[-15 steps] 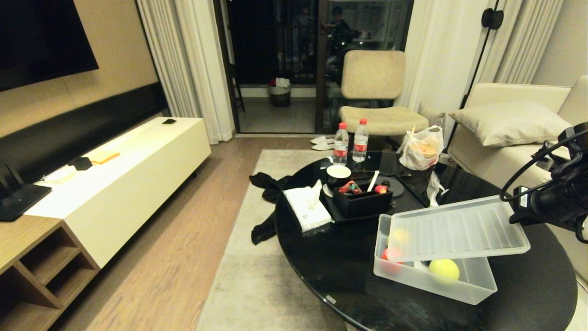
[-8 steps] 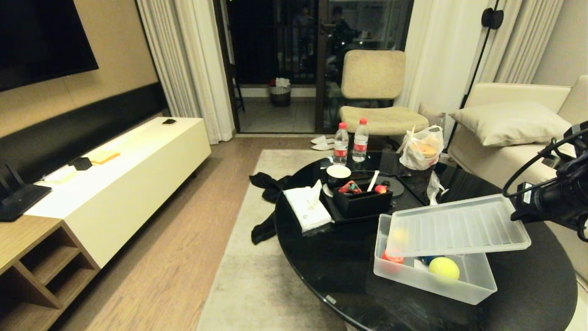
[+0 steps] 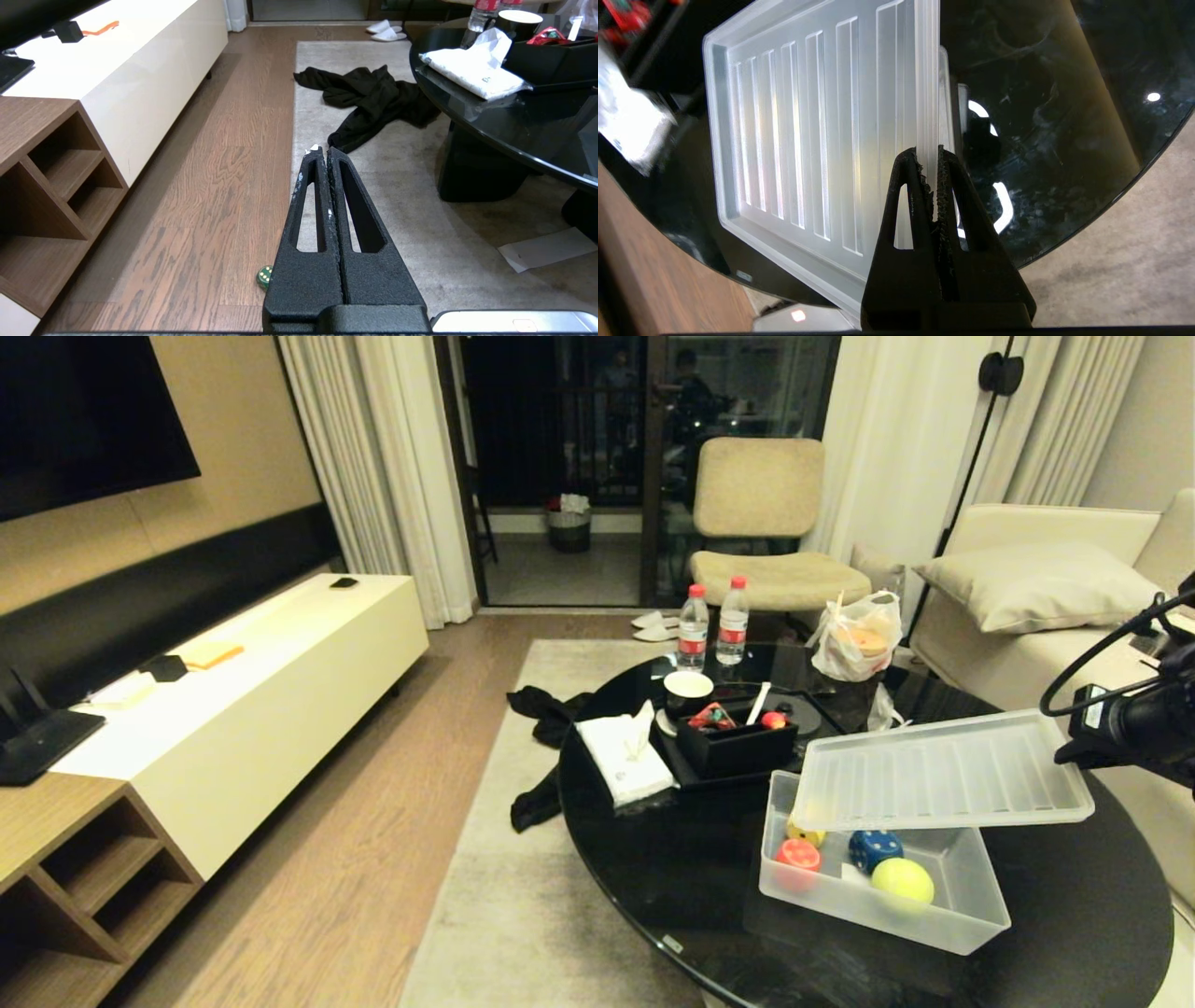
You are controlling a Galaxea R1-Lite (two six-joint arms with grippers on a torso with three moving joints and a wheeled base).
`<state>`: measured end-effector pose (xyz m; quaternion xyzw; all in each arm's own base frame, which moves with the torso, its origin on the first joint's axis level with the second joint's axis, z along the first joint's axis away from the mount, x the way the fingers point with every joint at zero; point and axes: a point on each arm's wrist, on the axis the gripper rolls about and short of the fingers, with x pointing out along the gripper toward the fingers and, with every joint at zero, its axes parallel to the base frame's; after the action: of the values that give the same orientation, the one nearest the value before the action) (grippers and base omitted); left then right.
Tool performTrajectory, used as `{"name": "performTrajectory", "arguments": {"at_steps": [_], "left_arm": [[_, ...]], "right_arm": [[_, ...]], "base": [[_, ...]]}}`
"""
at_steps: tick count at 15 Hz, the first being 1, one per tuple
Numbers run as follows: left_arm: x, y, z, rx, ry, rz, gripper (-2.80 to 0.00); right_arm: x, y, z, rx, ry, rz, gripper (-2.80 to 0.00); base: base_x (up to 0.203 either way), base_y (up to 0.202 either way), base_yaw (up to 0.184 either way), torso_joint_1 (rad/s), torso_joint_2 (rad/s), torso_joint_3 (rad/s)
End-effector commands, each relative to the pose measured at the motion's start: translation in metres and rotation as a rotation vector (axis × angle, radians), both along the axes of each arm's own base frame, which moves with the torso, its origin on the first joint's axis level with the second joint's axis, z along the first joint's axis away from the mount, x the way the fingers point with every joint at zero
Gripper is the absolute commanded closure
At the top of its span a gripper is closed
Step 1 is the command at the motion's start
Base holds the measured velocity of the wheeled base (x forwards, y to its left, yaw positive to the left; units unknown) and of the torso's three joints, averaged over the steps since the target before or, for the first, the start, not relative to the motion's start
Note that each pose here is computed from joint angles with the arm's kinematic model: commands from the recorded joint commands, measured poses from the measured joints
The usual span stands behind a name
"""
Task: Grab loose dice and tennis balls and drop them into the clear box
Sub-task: Open the lid
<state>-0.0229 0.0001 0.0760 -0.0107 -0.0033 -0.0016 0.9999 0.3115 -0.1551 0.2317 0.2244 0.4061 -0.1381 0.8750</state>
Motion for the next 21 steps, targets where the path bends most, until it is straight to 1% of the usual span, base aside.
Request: {"name": "performTrajectory", "arguments": {"at_steps": [1, 4, 7, 9, 11, 14, 18, 21], "left_arm": [[0.000, 0.000, -0.001, 0.000, 0.004, 0.000, 0.00], [0.000, 0.000, -0.001, 0.000, 0.004, 0.000, 0.00], [0.000, 0.000, -0.001, 0.000, 0.003, 0.000, 0.00], [0.000, 0.000, -0.001, 0.000, 0.004, 0.000, 0.00], [0.000, 0.000, -0.001, 0.000, 0.004, 0.000, 0.00], [0.000, 0.000, -0.001, 0.000, 0.004, 0.000, 0.00], [0.000, 0.000, -0.001, 0.000, 0.004, 0.000, 0.00], [0.000, 0.000, -0.001, 0.000, 0.004, 0.000, 0.00]], "right_arm": [[-0.007, -0.017, 0.008, 0.019, -0.037, -0.053, 0.00], [-0.018, -0.041, 0.015, 0.056, -0.091, -0.105, 0.00], [-0.027, -0.062, 0.016, 0.070, -0.113, -0.150, 0.00], [-0.029, -0.075, 0.016, 0.092, -0.128, -0.205, 0.00], [-0.033, -0.091, 0.014, 0.110, -0.142, -0.251, 0.00], [-0.039, -0.112, 0.005, 0.123, -0.139, -0.299, 0.00], [-0.047, -0.135, -0.004, 0.138, -0.140, -0.349, 0.00], [-0.048, -0.151, -0.006, 0.171, -0.165, -0.419, 0.00]], "base": [[0.000, 0.000, 0.000, 0.000, 0.00, 0.000], [0.000, 0.000, 0.000, 0.000, 0.00, 0.000], [0.000, 0.000, 0.000, 0.000, 0.00, 0.000], [0.000, 0.000, 0.000, 0.000, 0.00, 0.000], [0.000, 0.000, 0.000, 0.000, 0.00, 0.000], [0.000, 0.000, 0.000, 0.000, 0.00, 0.000], [0.000, 0.000, 0.000, 0.000, 0.00, 0.000], [0.000, 0.000, 0.000, 0.000, 0.00, 0.000]]}}
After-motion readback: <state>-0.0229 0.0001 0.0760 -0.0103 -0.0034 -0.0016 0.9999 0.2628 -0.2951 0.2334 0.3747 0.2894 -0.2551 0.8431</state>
